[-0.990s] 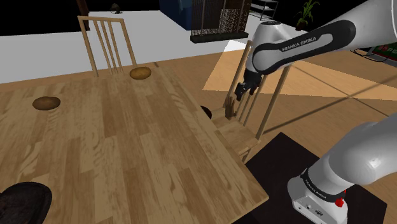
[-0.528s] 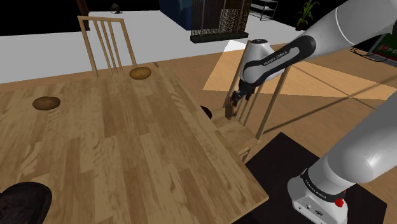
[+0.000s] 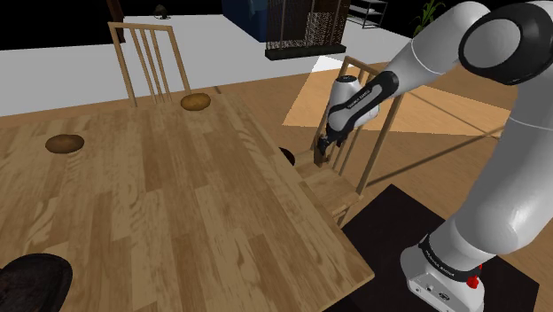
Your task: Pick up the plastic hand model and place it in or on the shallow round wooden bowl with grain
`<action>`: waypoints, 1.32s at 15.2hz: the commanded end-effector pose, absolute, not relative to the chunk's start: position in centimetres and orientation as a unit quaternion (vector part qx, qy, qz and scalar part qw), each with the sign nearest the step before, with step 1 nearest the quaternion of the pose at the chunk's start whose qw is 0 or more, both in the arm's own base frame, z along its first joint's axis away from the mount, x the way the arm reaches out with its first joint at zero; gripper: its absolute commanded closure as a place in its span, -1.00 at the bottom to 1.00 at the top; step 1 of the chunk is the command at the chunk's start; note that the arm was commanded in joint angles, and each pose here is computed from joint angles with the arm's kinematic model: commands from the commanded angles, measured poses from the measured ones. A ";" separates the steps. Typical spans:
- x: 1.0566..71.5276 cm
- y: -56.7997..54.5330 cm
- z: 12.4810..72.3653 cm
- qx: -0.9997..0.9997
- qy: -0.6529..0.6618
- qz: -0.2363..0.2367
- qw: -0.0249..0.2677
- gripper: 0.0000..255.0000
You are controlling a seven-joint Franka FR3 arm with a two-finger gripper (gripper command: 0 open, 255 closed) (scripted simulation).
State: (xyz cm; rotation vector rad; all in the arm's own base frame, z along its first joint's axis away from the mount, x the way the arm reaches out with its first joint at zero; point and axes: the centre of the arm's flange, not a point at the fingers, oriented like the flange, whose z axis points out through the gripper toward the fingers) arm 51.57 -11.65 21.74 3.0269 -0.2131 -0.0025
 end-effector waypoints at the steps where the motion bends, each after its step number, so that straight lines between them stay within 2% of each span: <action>1: 52.6 -13.1 19.6 0.995 -0.075 -0.003 0.059 -1.00; 10: 53.3 -14.4 14.2 0.995 -0.078 -0.004 0.063 -1.00; 18: 53.3 -14.5 13.9 0.995 -0.078 -0.004 0.063 -1.00; 19: 53.2 -14.4 13.8 0.995 -0.078 -0.004 0.063 1.00; 20: 53.2 -14.5 13.8 0.995 -0.078 -0.004 0.063 1.00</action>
